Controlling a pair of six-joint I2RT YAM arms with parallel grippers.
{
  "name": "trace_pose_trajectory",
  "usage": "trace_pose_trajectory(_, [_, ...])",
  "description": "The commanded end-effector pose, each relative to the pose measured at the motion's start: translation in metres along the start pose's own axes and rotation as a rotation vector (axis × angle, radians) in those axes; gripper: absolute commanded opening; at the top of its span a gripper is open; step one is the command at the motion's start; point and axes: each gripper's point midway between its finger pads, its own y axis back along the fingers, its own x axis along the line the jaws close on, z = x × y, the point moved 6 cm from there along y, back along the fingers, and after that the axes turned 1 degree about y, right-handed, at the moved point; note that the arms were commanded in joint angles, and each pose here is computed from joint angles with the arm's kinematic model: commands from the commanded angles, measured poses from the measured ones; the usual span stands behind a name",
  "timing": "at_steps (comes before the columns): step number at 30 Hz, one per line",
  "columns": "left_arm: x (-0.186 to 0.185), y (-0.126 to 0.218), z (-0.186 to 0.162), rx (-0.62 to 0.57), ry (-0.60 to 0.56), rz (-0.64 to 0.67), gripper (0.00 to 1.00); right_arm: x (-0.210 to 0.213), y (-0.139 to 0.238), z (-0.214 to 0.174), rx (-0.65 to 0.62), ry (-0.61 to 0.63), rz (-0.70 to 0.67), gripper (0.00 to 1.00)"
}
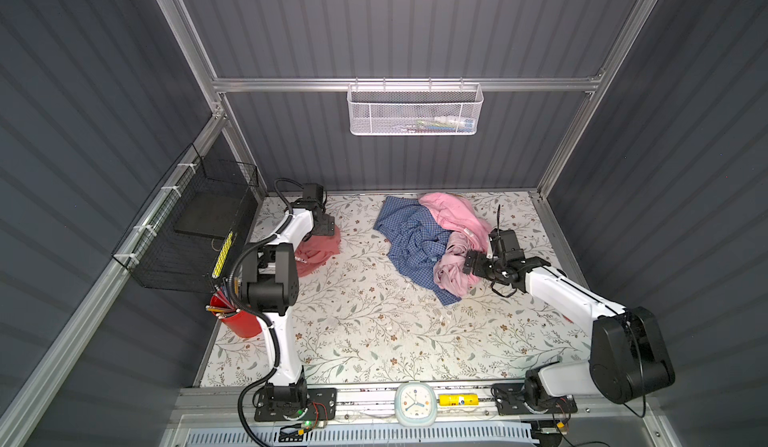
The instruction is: Pick out a specific cloth from the pile
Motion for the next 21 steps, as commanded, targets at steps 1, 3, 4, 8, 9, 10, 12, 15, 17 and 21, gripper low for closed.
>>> trace_pose_trajectory(1, [-0.008, -0.021, -0.011, 0.132, -0.060, -0.014, 1.00, 0.005, 0.006, 0.009, -0.016, 0.023, -0.002, 0.99])
trace_pose_trajectory(3, [-0.014, -0.036, -0.020, 0.179, -0.071, -0.037, 0.98, 0.004, 0.006, 0.009, -0.015, 0.025, -0.008, 0.99])
trace_pose_trajectory(4, [-0.019, -0.042, -0.024, 0.197, -0.076, -0.058, 0.97, 0.004, 0.007, 0.009, -0.016, 0.027, -0.010, 0.99])
trace_pose_trajectory(8, [-0.032, -0.055, -0.040, 0.245, -0.089, -0.138, 0.86, 0.004, 0.007, 0.009, -0.013, 0.030, -0.015, 0.99])
trace_pose_trajectory(9, [-0.035, -0.056, -0.041, 0.246, -0.096, -0.152, 0.81, 0.003, 0.007, 0.009, -0.011, 0.031, -0.017, 0.99])
trace_pose_trajectory(10, [-0.038, -0.056, -0.043, 0.245, -0.105, -0.173, 0.75, 0.003, 0.006, 0.009, -0.011, 0.031, -0.020, 0.99])
trace_pose_trajectory(12, [-0.045, -0.057, -0.046, 0.242, -0.137, -0.217, 0.66, 0.003, 0.006, 0.008, -0.008, 0.034, -0.022, 0.99])
trace_pose_trajectory(15, [-0.056, -0.054, -0.048, 0.233, -0.201, -0.294, 0.49, 0.002, 0.006, 0.009, -0.009, 0.035, -0.028, 0.99])
trace_pose_trajectory(17, [-0.062, -0.051, -0.049, 0.220, -0.255, -0.335, 0.42, 0.002, 0.007, 0.010, -0.015, 0.039, -0.036, 0.99])
trace_pose_trajectory(21, [-0.074, -0.044, -0.051, 0.165, -0.397, -0.414, 0.40, 0.002, 0.011, 0.013, -0.033, 0.047, -0.041, 0.99])
